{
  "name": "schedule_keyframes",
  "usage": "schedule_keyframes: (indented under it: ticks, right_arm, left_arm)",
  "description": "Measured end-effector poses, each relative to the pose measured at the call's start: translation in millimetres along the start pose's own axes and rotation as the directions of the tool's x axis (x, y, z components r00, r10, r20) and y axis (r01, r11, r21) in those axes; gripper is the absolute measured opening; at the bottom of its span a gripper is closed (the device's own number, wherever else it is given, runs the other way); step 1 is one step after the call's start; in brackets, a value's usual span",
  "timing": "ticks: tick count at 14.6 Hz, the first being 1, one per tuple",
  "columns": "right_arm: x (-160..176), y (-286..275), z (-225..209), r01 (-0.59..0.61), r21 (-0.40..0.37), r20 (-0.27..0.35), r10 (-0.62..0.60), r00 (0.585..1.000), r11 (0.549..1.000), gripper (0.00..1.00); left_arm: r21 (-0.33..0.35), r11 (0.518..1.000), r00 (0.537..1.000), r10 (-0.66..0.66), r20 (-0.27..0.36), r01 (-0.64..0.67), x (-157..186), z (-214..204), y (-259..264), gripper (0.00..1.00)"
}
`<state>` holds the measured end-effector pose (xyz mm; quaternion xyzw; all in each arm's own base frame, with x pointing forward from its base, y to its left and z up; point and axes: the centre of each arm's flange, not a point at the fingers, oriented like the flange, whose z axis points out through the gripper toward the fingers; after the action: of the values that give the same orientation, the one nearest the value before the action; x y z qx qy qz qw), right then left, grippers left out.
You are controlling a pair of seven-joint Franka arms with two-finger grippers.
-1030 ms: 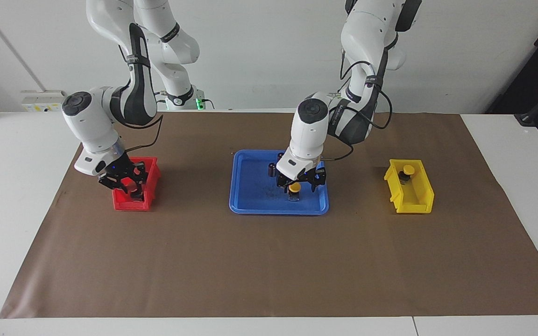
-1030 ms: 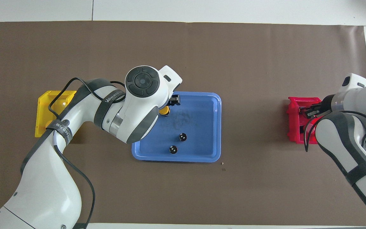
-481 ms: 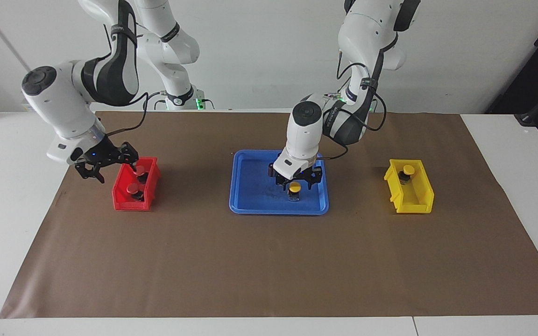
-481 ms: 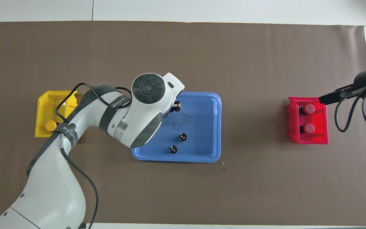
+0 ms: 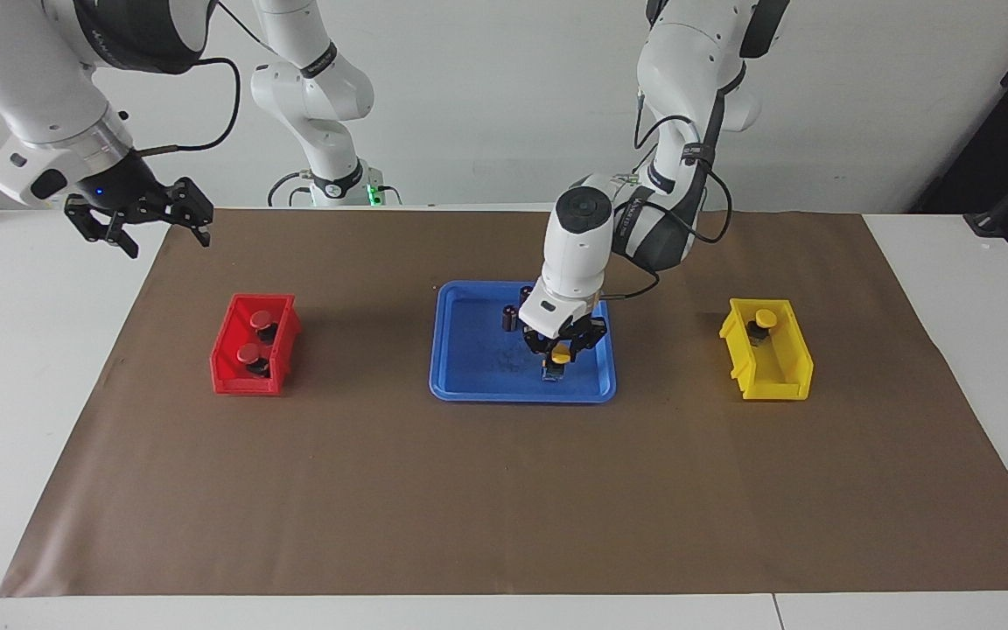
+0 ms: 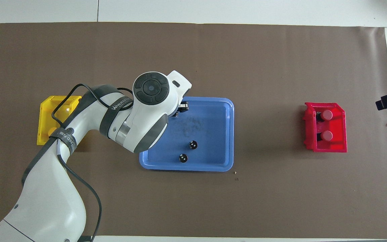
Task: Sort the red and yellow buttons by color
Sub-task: 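Grasp the yellow button with the left gripper while the right gripper withdraws, then carry the yellow button into the yellow bin and open the left gripper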
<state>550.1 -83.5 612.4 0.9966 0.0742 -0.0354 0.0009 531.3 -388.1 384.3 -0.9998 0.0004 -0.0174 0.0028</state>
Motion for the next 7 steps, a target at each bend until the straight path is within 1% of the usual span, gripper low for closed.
schedule_keyframes:
  ticks: [2, 3, 5, 7]
  right_arm:
    - [-1, 7, 4, -0.032, -0.001, 0.009, 0.032, 0.999, 0.999, 1.0]
    - [0, 5, 4, -0.045, -0.001, 0.011, 0.045, 0.999, 0.999, 1.0]
    - [1, -6, 4, -0.051, -0.001, 0.023, 0.051, 0.998, 0.999, 1.0]
    - [2, -13, 3, -0.052, -0.003, 0.026, 0.052, 0.998, 0.999, 1.0]
  left_arm:
    - [0.022, 1.0, 1.0, -0.01, 0.016, 0.01, 18, -45, -33, 0.41]
    - [0.028, 1.0, 1.0, 0.004, 0.018, -0.004, 31, -72, -66, 0.41]
    - [0.035, 0.998, 0.999, 0.046, 0.022, -0.046, 55, -113, -155, 0.41]
    - [0.038, 0.996, 0.996, 0.085, 0.032, -0.087, 71, -130, -235, 0.41]
